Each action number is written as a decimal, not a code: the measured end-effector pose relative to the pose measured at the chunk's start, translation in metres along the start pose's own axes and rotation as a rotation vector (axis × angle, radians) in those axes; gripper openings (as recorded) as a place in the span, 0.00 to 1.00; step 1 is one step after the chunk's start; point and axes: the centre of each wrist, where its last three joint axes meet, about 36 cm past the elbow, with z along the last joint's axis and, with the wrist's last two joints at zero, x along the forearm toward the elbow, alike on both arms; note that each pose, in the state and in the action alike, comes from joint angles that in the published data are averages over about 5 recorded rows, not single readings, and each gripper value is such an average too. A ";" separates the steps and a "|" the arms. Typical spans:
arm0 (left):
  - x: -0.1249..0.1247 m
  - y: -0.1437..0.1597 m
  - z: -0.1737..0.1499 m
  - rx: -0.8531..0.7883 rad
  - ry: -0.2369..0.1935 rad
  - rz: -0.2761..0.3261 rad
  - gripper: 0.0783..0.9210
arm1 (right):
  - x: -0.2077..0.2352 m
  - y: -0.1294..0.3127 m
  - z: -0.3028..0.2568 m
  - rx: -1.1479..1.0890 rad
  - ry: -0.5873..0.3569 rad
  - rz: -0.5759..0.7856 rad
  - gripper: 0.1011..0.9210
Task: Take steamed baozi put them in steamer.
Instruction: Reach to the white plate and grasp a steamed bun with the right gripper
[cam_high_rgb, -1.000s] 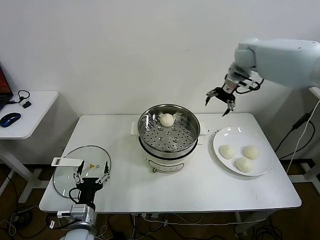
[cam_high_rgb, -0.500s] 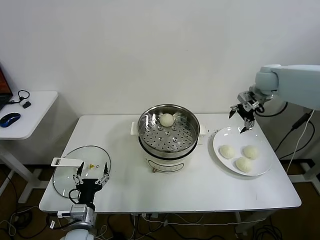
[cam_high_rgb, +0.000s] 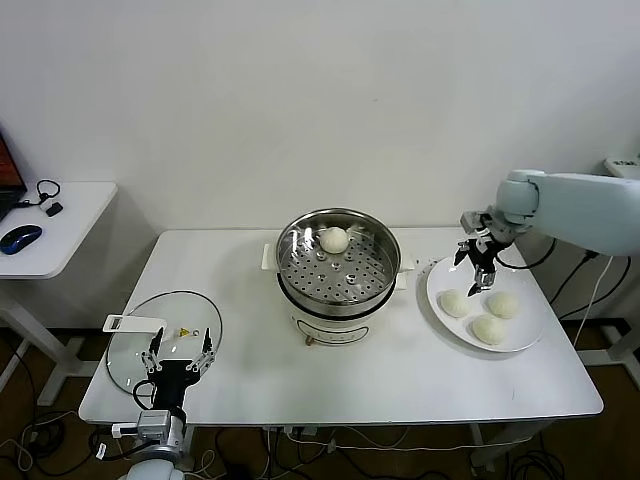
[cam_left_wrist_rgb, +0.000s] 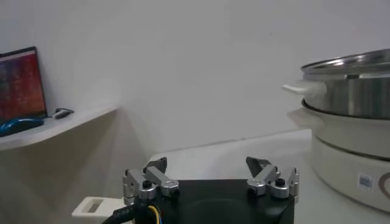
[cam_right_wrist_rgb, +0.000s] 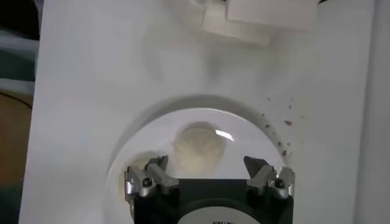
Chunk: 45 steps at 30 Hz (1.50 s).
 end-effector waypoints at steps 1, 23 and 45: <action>0.000 0.000 0.001 0.000 0.001 0.000 0.88 | -0.004 0.000 0.001 -0.005 0.000 -0.005 0.88; -0.001 -0.001 0.008 -0.006 0.016 -0.005 0.88 | -0.065 -0.005 0.014 -0.043 -0.034 -0.022 0.88; -0.002 0.001 0.009 -0.006 0.015 -0.011 0.88 | -0.076 -0.008 0.028 -0.035 -0.037 -0.023 0.88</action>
